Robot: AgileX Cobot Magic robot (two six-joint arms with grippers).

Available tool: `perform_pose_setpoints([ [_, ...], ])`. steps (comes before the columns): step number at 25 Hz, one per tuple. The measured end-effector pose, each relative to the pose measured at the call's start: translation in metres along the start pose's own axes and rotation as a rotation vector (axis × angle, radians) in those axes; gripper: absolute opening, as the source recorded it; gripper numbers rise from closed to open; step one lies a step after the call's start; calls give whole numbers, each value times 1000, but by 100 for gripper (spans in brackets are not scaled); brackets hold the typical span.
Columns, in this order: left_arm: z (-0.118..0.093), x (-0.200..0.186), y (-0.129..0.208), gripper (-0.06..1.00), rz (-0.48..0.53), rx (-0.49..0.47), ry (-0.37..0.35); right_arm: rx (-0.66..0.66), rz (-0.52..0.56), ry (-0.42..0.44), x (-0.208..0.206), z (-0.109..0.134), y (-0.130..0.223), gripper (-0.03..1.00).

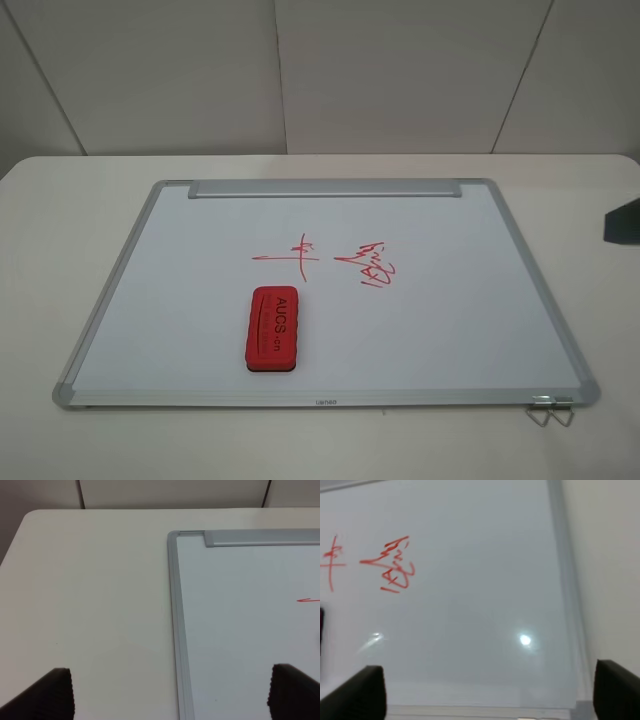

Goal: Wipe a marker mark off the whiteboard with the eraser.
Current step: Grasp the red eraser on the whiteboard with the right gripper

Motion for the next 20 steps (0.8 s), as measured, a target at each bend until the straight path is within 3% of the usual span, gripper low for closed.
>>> perform_pose_setpoints([
  [5,0,0,0,77,0,-1,1,-80,225,-41,60,64,2,74],
  [11,0,0,0,77,0,0,0,-195,443,8,140,142,32,74],
  [15,0,0,0,77,0,0,0,-271,520,21,171,187,57,74],
  [20,0,0,0,77,0,0,0,-271,520,-13,185,232,75,74],
])
Point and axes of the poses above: a point on each arm's last joint axis where the gripper is mounted, x pointing out along that axis toward the gripper, z along the wrist's bending axis when the last joint is at zero, y = z × x, the point moved 9 cm from there along x, pointing out along that axis toward the gripper, and after that the axes turned 12 degrees about x, right-handed, at the moved point
